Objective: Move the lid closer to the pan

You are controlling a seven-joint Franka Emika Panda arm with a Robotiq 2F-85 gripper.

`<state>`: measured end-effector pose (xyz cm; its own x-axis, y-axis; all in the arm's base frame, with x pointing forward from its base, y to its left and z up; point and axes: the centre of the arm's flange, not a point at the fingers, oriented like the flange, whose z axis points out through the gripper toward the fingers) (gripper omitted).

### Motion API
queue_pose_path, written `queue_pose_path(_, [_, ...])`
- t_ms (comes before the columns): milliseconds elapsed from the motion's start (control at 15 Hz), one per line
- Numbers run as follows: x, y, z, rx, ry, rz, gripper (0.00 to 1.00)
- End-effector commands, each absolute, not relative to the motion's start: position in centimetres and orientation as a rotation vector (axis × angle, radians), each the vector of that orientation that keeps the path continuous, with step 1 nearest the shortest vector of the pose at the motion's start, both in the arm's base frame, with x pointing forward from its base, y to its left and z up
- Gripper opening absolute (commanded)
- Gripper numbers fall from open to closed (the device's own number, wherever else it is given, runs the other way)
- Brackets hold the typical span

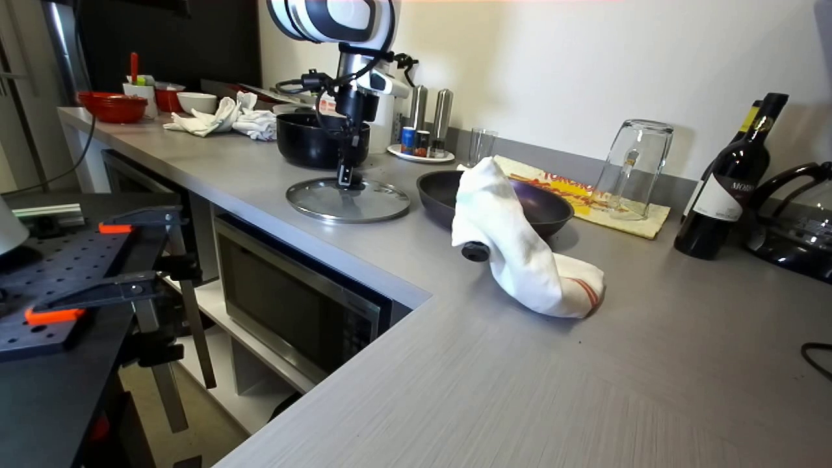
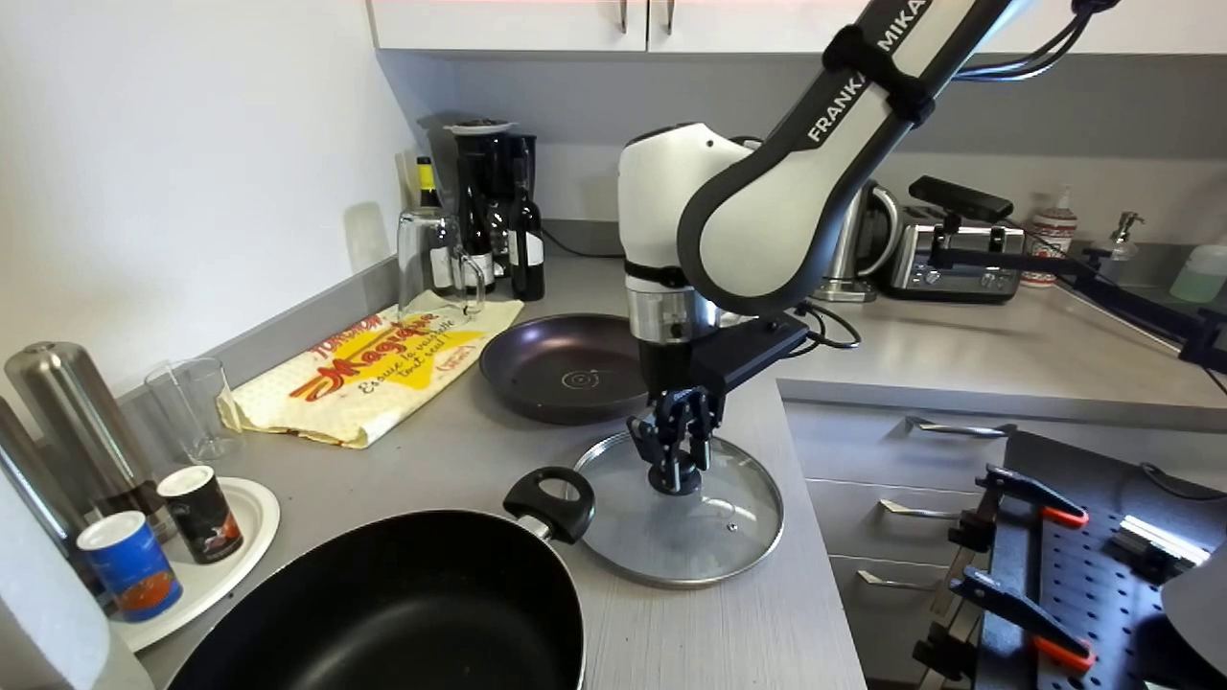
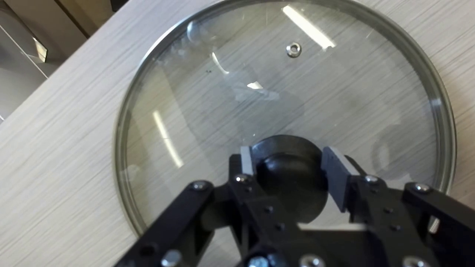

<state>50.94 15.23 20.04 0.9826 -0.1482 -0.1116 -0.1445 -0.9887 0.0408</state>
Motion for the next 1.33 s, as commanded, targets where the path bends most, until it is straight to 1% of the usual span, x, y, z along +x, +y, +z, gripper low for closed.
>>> queue_pose_path(0, [51.4, 15.74, 20.26, 3.088, -0.239, -0.142, 0.23])
queue_pose_path(67, [51.38, 15.75, 20.26, 3.088, -0.238, -0.143, 0.23])
queue_pose_path(133, [51.37, 15.78, 20.28, 3.087, -0.237, -0.143, 0.27])
queue_pose_path(200, [51.37, 15.8, 20.29, 3.087, -0.236, -0.143, 0.25])
queue_pose_path(267, [51.36, 15.81, 20.31, 3.087, -0.235, -0.143, 0.32])
queue_pose_path(333, [51.37, 15.81, 20.32, 3.087, -0.234, -0.144, 0.47])
queue_pose_path(400, [51.39, 15.8, 20.33, 3.086, -0.233, -0.144, 0.44])
queue_pose_path(467, [51.41, 15.79, 20.34, 3.086, -0.232, -0.145, 0.56])
queue_pose_path(533, [51.42, 15.8, 20.35, 3.086, -0.232, -0.146, 0.74])
queue_pose_path(800, [51.63, 15.86, 20.55, 3.087, -0.231, -0.141, 0.99])
queue_pose_path(1267, [51.82, 15.89, 20.91, 3.088, -0.232, -0.118, 1.0])
